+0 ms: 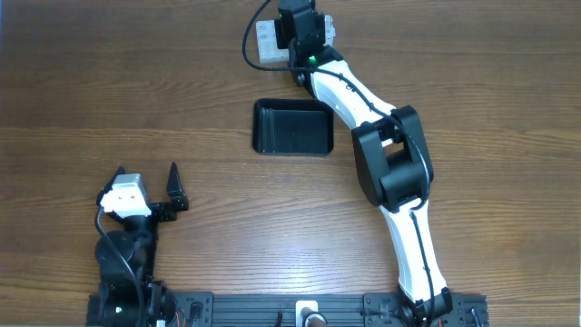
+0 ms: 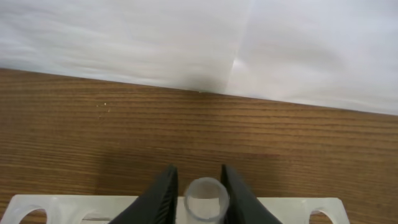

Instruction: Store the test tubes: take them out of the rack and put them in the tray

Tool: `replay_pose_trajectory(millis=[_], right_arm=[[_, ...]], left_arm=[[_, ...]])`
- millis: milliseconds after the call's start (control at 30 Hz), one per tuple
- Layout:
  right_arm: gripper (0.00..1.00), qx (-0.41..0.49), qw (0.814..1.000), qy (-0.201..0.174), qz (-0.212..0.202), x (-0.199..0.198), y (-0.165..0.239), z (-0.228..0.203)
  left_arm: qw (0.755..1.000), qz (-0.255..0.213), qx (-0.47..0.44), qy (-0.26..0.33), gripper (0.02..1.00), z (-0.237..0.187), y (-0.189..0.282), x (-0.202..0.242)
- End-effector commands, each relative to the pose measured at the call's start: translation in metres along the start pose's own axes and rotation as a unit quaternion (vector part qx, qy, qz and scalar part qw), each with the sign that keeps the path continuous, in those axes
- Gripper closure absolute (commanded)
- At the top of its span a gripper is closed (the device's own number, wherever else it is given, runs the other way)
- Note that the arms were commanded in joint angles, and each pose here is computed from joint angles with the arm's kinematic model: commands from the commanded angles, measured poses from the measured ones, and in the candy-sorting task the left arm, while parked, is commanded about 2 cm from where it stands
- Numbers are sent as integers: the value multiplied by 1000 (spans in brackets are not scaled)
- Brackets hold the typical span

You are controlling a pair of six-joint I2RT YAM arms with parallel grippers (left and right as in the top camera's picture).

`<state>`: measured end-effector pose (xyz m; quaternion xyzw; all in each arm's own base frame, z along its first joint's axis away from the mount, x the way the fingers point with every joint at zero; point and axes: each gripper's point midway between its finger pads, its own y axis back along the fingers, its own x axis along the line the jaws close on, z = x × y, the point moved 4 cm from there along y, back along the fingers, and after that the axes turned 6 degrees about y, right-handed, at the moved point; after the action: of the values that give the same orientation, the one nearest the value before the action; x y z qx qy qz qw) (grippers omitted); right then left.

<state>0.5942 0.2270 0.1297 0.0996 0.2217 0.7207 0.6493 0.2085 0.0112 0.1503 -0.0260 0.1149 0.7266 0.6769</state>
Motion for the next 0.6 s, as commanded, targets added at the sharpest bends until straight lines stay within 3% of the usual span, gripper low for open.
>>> replay_pose_trajectory(millis=[33, 400, 600], right_arm=[[888, -6, 1000, -5, -6, -4, -4, 4], [917, -12, 1000, -7, -6, -6, 0, 12], [930, -50, 999, -7, -8, -17, 36, 63]], left_arm=[[1000, -2, 2, -9, 18, -2, 0, 0], [1000, -2, 2, -9, 18, -2, 0, 0], [1000, -2, 2, -9, 20, -2, 0, 0]])
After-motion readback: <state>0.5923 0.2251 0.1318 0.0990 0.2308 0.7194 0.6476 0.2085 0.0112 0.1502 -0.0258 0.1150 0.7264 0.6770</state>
